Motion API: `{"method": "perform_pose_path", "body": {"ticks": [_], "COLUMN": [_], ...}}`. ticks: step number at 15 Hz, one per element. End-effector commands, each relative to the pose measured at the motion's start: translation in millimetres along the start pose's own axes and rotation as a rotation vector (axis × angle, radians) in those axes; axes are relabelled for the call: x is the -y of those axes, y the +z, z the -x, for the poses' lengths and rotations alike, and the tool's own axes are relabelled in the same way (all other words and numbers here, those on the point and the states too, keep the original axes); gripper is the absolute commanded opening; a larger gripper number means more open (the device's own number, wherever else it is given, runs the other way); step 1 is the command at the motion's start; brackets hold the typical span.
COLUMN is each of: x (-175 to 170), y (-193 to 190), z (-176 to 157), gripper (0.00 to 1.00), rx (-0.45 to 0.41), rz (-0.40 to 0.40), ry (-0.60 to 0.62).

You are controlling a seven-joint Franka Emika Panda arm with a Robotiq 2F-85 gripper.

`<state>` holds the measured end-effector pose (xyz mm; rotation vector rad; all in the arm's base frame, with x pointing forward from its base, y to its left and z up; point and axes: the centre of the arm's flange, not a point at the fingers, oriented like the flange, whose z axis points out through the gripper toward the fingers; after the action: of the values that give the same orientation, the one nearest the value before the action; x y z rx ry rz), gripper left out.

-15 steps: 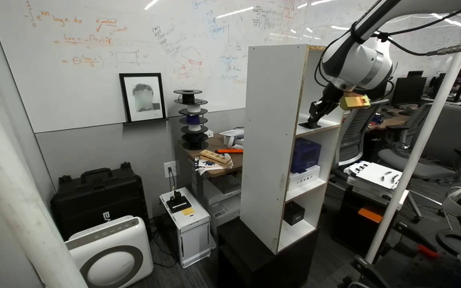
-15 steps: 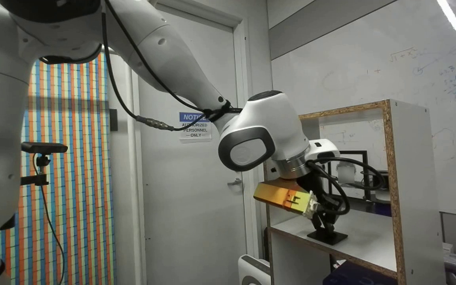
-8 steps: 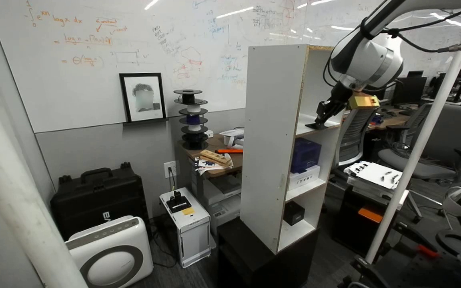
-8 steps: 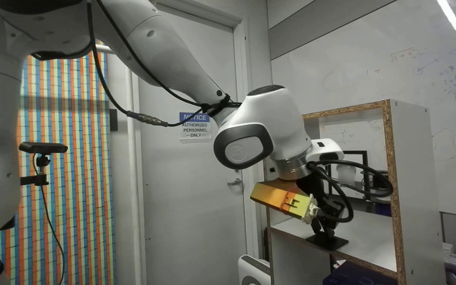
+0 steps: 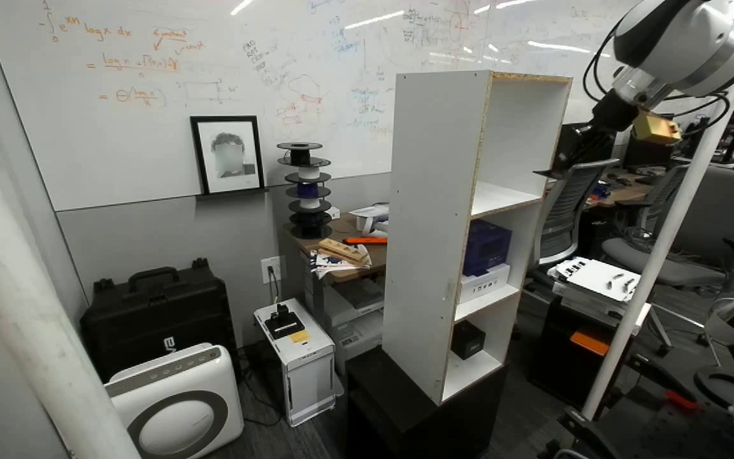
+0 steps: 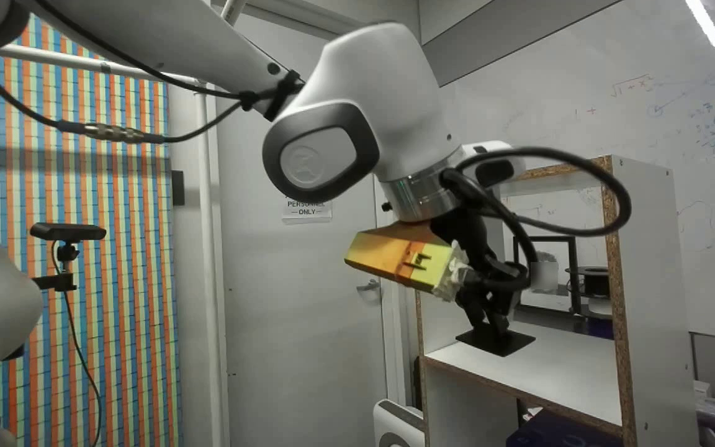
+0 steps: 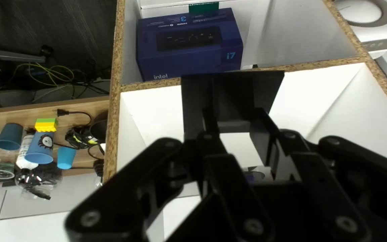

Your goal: Pick the black object and put it on top of the cabinet

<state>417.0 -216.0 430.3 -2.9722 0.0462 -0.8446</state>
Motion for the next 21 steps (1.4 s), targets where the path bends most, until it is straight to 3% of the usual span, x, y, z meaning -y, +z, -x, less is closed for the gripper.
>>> {"method": "perform_pose_path", "body": {"ticks": [1,5,9,13,18,19,20,21], "x": [-6.0,-25.1,-31.1,-30.2,-32.4,-32.3,-32.3,-32.6], "y": [-94.9,-169.5,-205.1,-198.6,-157.6,-148.7,-141.3,-134.5], "z": [1.5,-26.3,-76.9,-136.9,-202.6,-211.1,-218.3,-223.7], "gripper": [0.17,0.17,0.17,0.16,0.17,0.22,0.55,0.55], "rx": [-0.058,-0.188,-0.304,-0.338,-0.296,-0.281,-0.27,-0.257], "rz": [-0.04,-0.045,-0.051,-0.097,-0.127,-0.12,-0.117,-0.11], "ry": [-0.004,0.068,0.127,0.154,0.186,0.19,0.198,0.193]}}
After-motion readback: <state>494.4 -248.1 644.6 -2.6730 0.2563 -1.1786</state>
